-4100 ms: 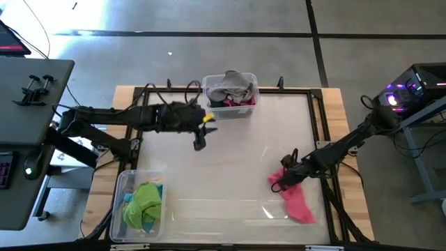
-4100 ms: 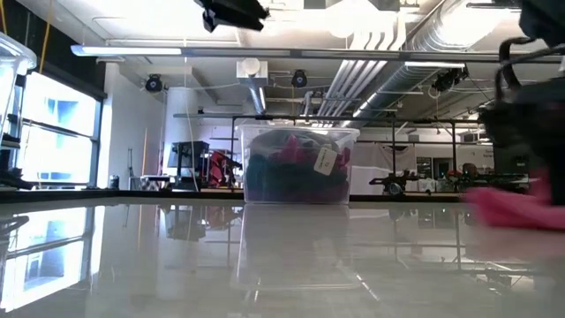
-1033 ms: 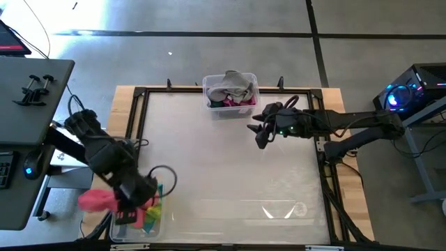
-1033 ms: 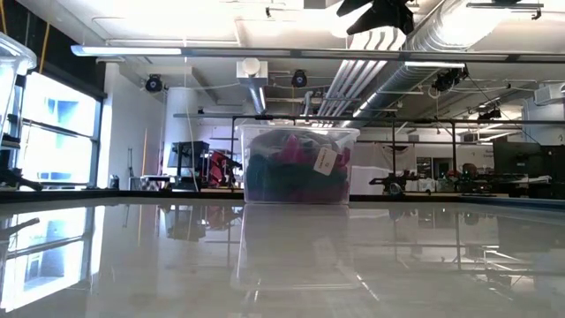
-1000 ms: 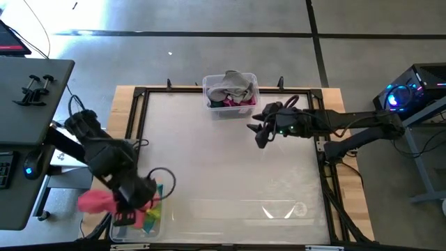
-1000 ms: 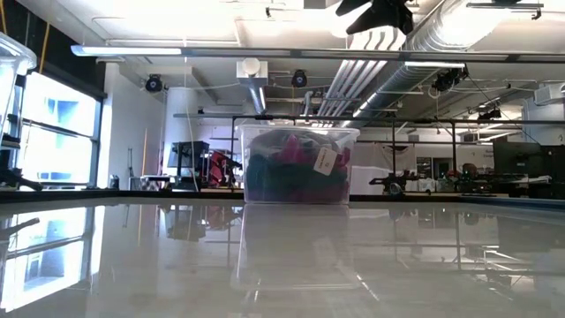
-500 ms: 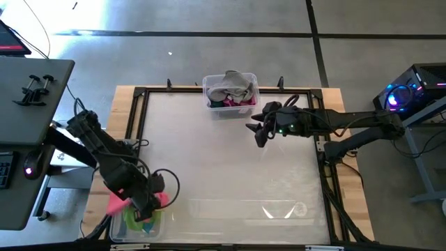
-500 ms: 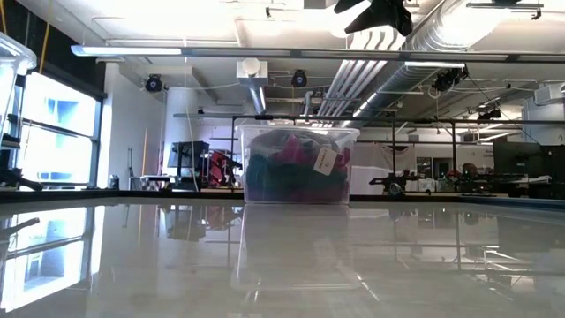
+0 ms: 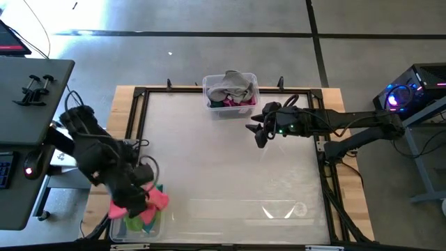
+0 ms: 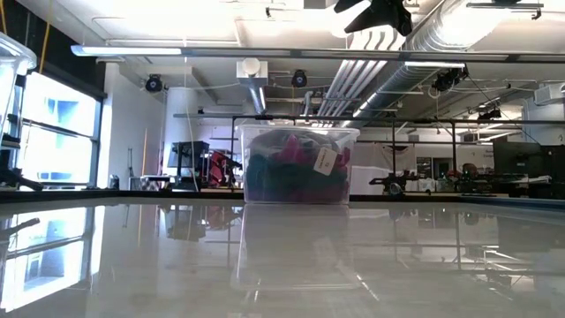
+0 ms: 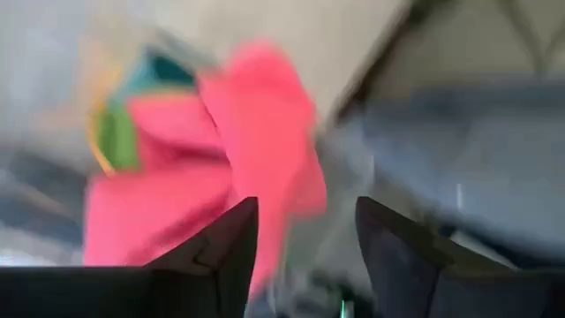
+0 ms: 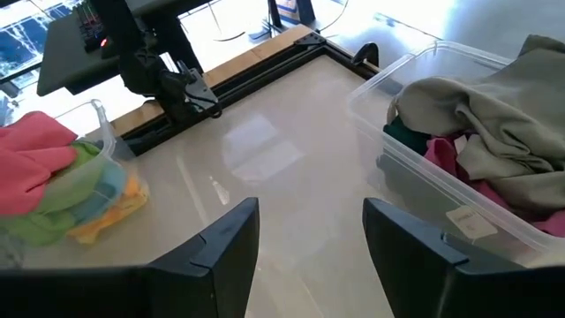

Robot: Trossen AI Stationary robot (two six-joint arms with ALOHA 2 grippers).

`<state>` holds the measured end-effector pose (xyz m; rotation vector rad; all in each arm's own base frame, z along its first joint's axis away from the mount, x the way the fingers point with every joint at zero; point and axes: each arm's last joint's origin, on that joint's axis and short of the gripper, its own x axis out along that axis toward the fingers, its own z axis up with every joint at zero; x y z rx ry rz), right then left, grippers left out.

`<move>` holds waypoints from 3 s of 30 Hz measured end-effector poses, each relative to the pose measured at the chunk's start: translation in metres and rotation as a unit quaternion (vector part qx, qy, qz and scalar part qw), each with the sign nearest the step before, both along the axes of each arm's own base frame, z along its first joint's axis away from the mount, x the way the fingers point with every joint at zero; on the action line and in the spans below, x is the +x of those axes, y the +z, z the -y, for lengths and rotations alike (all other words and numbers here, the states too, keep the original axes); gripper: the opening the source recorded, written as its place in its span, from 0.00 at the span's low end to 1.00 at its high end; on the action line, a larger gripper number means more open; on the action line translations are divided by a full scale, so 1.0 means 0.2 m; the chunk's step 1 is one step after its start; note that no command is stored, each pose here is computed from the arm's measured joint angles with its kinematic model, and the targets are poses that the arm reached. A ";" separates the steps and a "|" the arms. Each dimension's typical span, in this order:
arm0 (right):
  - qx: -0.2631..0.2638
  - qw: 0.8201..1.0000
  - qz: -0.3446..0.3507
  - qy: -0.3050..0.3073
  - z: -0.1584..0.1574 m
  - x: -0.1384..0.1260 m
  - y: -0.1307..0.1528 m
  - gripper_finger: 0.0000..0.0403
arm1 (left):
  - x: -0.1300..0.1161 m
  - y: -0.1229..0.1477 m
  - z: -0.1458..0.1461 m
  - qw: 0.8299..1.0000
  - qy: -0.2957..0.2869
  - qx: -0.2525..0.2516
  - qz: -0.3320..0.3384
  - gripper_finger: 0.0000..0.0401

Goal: Sort towels by color in basket
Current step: Put the pink microfiber towel into the bottom transparent bin, then return to Home Position

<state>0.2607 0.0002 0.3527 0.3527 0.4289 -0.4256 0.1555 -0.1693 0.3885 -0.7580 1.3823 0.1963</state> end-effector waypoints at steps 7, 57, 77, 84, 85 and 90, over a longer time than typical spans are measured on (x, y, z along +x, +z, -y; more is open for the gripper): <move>0.000 1.000 0.000 0.000 0.00 0.00 0.00 0.50 | -0.01 -0.12 0.01 0.990 0.107 0.081 0.045 0.21; 0.001 1.000 0.000 -0.001 0.00 0.00 0.00 0.50 | -0.11 -0.72 0.10 0.981 0.052 0.100 -0.155 0.00; 0.021 1.000 0.000 0.010 -0.01 0.00 0.00 0.50 | -0.09 -0.54 0.09 0.994 -0.065 0.091 -0.002 0.32; 0.093 0.990 -0.015 0.105 -0.03 0.00 -0.02 0.50 | -0.13 -0.29 0.02 0.990 0.045 0.050 0.121 0.40; 0.100 0.987 -0.014 0.121 -0.05 -0.01 -0.02 0.50 | -0.14 -0.26 0.01 0.982 0.071 0.064 0.161 0.40; 0.103 0.949 0.014 0.297 -0.22 -0.11 0.07 0.47 | -0.12 -0.18 -0.04 0.912 0.176 0.133 0.347 0.34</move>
